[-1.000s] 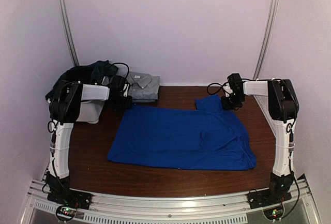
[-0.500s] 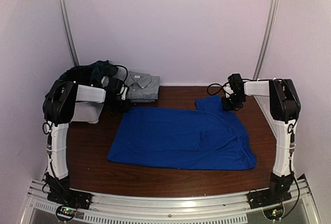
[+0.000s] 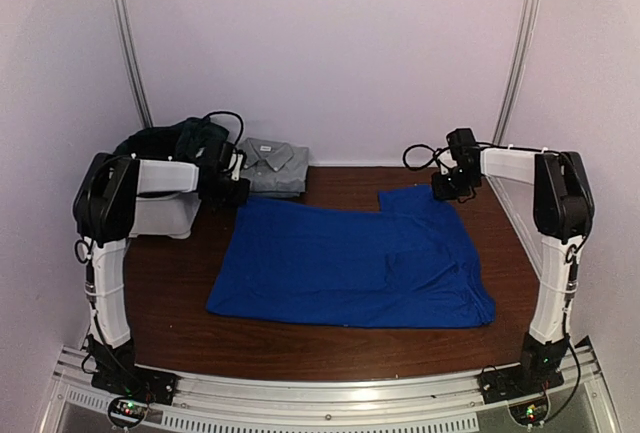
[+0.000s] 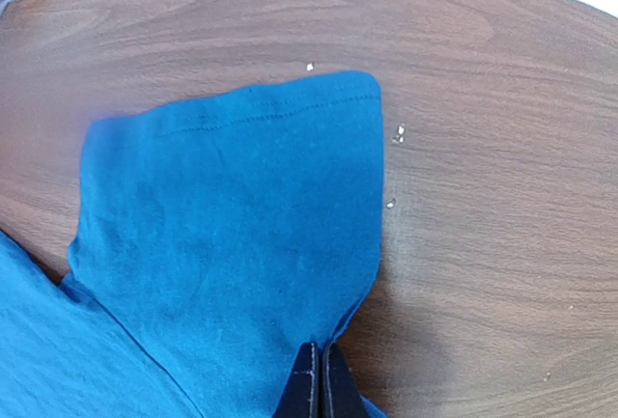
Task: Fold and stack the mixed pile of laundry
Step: Pick up the 1/3-folded T-shirt from the center of the board, then fold the 1/3-folded T-shirt at the center of the board.
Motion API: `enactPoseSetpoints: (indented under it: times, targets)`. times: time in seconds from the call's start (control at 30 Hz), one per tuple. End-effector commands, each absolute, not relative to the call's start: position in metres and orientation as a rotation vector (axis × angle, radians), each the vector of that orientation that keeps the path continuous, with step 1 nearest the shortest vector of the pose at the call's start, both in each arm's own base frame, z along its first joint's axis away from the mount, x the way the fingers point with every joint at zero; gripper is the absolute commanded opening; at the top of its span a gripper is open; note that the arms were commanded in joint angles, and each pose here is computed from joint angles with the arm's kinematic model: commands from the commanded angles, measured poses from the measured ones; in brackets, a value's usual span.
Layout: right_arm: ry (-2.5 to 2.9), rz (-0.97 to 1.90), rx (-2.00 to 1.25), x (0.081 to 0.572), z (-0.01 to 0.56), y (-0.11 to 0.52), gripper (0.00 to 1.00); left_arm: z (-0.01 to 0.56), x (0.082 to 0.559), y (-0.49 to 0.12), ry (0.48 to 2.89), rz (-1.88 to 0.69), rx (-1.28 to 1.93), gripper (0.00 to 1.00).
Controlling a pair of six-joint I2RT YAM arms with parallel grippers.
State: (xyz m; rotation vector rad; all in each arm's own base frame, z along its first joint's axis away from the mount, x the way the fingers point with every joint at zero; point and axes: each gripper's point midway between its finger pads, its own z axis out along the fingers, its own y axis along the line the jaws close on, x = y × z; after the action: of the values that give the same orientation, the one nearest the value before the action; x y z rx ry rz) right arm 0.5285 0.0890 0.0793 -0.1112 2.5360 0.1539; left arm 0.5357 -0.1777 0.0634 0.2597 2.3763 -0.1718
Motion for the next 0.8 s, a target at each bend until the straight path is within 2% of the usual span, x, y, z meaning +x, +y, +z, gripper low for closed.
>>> enactPoseSetpoints:
  times: [0.0, 0.53, 0.77]
  targets:
    - [2.469, 0.171, -0.092, 0.524, 0.112, 0.09, 0.0, 0.102, 0.539, -0.173, 2.282, -0.155, 0.262, 0.0]
    - [2.453, 0.268, -0.036, 0.458, 0.125, 0.09, 0.0, 0.112, 0.466, -0.153, 2.26, -0.219, 0.203, 0.0]
    - [2.485, 0.294, -0.023, 0.428, 0.111, 0.093, 0.0, 0.103, 0.425, -0.145, 2.292, -0.233, 0.196, 0.0]
